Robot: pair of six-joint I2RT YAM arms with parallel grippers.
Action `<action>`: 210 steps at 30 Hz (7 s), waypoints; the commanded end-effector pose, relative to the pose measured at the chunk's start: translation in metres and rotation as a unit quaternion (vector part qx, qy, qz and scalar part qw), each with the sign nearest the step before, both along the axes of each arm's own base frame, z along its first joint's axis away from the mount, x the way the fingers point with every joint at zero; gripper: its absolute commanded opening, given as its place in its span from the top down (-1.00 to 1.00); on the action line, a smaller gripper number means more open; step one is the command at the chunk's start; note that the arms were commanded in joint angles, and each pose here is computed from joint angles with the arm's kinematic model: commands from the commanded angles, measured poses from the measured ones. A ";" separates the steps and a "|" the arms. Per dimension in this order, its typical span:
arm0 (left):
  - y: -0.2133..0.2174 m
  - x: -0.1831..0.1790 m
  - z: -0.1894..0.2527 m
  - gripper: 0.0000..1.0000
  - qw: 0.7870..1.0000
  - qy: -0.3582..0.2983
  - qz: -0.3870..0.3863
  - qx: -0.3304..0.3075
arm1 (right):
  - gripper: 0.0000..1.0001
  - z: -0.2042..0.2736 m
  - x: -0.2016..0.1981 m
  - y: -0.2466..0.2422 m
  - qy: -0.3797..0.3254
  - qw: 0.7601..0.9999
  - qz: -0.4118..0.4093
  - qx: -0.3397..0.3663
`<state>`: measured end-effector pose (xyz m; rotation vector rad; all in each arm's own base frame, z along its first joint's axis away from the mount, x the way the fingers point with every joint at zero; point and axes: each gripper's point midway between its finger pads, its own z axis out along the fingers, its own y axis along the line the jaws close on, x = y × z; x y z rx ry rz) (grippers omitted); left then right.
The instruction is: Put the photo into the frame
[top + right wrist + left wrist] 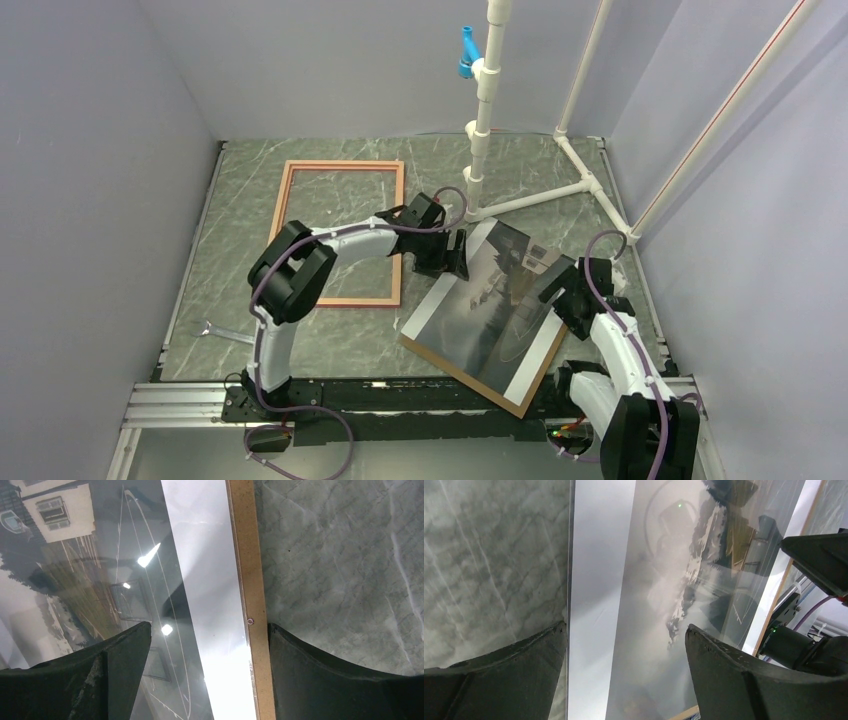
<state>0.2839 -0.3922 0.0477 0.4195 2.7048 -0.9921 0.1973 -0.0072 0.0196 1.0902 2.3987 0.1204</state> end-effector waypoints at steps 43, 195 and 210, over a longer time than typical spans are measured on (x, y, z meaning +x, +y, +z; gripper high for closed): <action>0.045 -0.134 0.064 -0.66 0.998 -0.011 0.031 -0.053 | -0.72 0.022 -0.020 0.090 -0.028 0.973 0.169 0.153; 0.087 -0.117 -0.003 -0.63 0.995 0.042 0.057 0.067 | -0.98 0.003 -0.041 0.069 0.089 0.984 0.146 -0.050; 0.066 -0.113 0.045 -0.56 0.999 -0.004 0.036 -0.028 | -0.98 0.008 -0.045 0.104 0.056 0.982 0.177 0.046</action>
